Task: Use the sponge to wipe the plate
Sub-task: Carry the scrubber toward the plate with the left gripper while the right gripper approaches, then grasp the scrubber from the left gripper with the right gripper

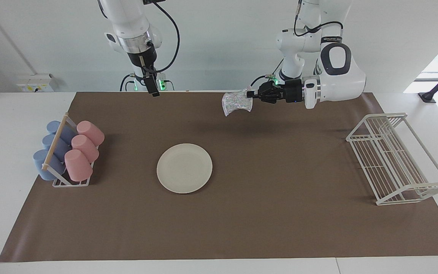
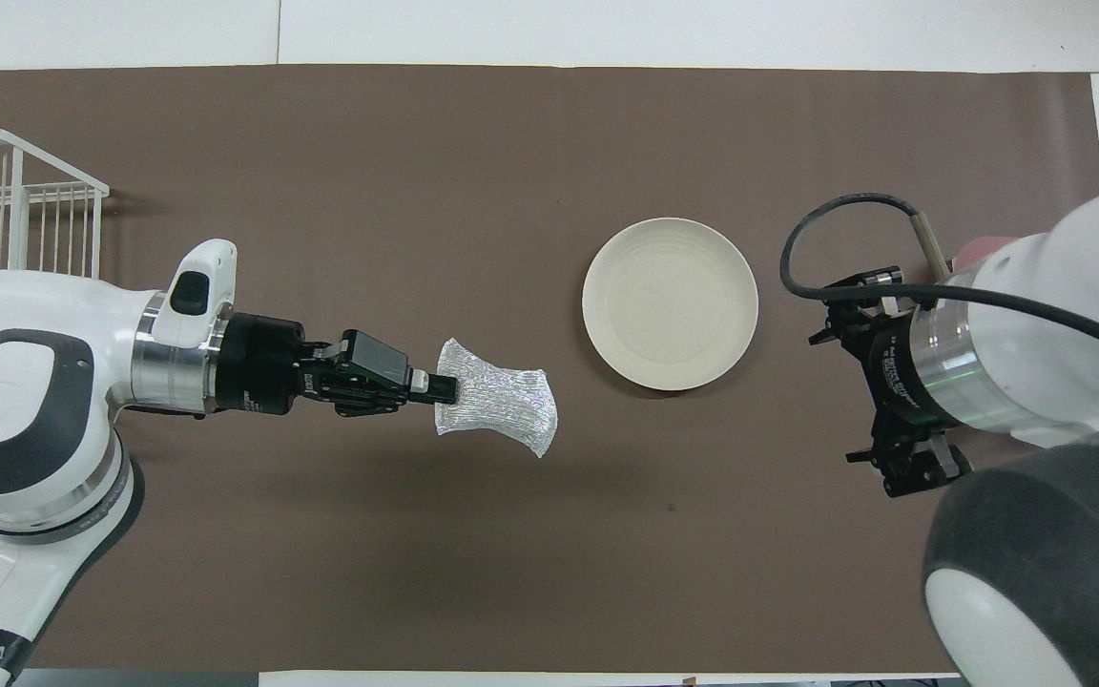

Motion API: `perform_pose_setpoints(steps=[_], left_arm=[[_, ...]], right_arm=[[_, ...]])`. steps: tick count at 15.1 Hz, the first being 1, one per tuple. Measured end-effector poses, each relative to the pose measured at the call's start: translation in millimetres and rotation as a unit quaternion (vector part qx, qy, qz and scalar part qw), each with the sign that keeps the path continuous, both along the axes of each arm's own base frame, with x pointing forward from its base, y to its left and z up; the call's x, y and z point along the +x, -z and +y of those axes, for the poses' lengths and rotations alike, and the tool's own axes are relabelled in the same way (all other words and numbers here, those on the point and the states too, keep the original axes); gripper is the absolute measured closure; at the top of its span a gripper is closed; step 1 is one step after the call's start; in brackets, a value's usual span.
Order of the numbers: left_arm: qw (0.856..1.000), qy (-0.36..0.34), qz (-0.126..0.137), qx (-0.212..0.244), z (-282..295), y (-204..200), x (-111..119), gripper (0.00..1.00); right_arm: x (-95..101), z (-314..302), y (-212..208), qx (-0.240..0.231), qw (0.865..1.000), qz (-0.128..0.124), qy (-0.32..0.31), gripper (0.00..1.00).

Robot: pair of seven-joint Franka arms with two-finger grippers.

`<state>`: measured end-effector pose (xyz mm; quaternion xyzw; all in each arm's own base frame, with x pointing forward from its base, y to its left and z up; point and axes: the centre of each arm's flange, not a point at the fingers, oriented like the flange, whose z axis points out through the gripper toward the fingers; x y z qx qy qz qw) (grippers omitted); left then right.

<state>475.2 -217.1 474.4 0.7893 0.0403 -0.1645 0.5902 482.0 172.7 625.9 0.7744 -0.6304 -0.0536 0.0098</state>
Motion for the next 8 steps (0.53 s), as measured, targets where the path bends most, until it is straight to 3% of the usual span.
perform_pose_setpoints(steps=[5,8], left_arm=[[1.0,0.005,-0.009,-0.01,-18,3,-9,0.97],[1.0,0.005,-0.01,-0.011,-17,3,-12,0.97]], right_arm=[[-14.4,56,-5,0.019,0.999,-0.024,0.034,0.0],[-28.7,83,3,0.03,0.998,-0.014,0.047,0.0]])
